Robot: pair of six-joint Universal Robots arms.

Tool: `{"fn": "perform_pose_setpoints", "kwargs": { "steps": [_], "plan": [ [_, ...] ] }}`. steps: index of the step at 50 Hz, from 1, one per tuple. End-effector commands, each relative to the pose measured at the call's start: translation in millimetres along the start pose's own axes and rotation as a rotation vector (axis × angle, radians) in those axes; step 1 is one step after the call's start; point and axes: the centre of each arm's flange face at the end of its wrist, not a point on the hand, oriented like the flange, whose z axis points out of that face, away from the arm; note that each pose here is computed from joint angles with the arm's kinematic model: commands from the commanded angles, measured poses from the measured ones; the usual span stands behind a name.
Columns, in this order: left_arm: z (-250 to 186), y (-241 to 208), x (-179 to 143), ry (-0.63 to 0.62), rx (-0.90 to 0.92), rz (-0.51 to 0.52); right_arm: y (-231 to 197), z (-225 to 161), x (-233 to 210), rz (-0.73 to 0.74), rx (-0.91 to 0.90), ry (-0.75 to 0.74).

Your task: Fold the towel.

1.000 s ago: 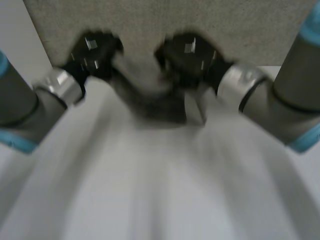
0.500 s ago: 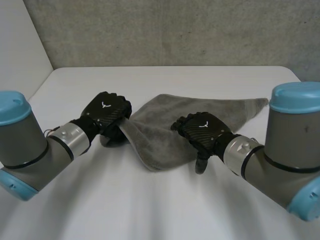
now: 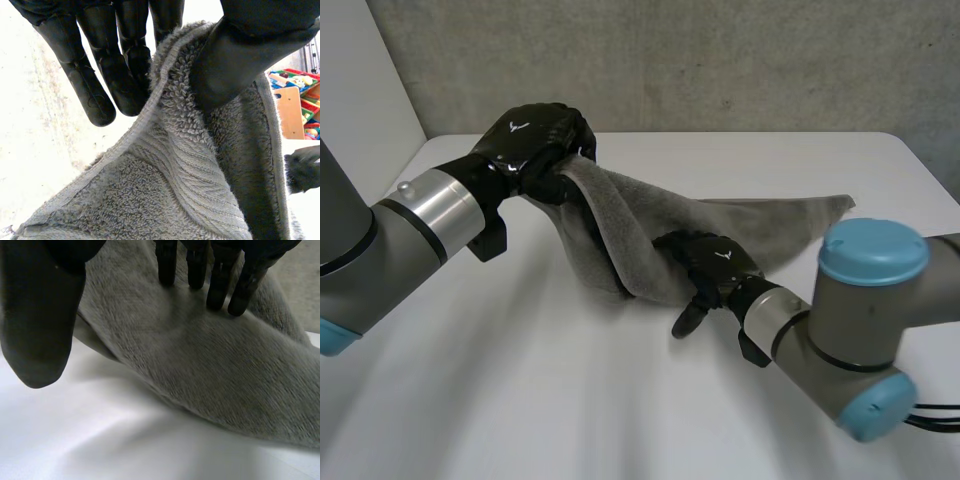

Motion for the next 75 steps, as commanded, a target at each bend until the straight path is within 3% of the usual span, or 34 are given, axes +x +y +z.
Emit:
{"fn": "perform_pose_setpoints", "kwargs": {
  "steps": [1, 9, 18, 26, 33, 37, 41, 43, 46, 52, 57, 67, 75],
  "plan": [
    [-4, -12, 4, 0.005, 0.034, -0.007, 17, 33, 20, -0.056, -0.003, 0.121],
    [-5, -18, 0, -0.005, 0.052, -0.043, 5, 34, 28, -0.104, 0.024, 0.147],
    [-6, -17, -8, -0.023, 0.051, -0.045, -81, -13, 38, -0.137, 0.208, 0.126],
    [-8, -18, -7, -0.022, 0.051, -0.045, -133, -53, 30, -0.13, 0.156, -0.021],
    [-10, -9, -1, -0.011, 0.024, -0.061, -145, -42, 32, -0.161, 0.098, -0.077],
    [-12, 5, 1, -0.009, -0.01, -0.07, -155, -10, 41, -0.224, 0.12, -0.05],
    [-11, 9, 1, -0.008, -0.014, -0.071, -152, 24, 46, -0.268, 0.148, -0.041],
    [-8, 17, -2, -0.011, -0.03, -0.081, -133, 61, 57, -0.312, 0.149, -0.021],
    [-5, 25, -3, -0.014, -0.049, -0.091, -107, 88, 65, -0.355, 0.118, 0.02],
    [-4, 32, -5, -0.017, -0.067, -0.1, -83, 95, 59, -0.425, 0.053, 0.134],
    [-3, 34, -7, -0.018, -0.071, -0.102, -81, 74, 54, -0.409, -0.012, 0.183],
    [4, 31, -17, -0.036, -0.04, -0.086, -91, -10, 23, -0.309, 0.004, 0.173],
    [5, 30, -27, -0.062, -0.037, -0.087, -70, -33, 20, -0.226, 0.033, 0.179]
  ]
}}
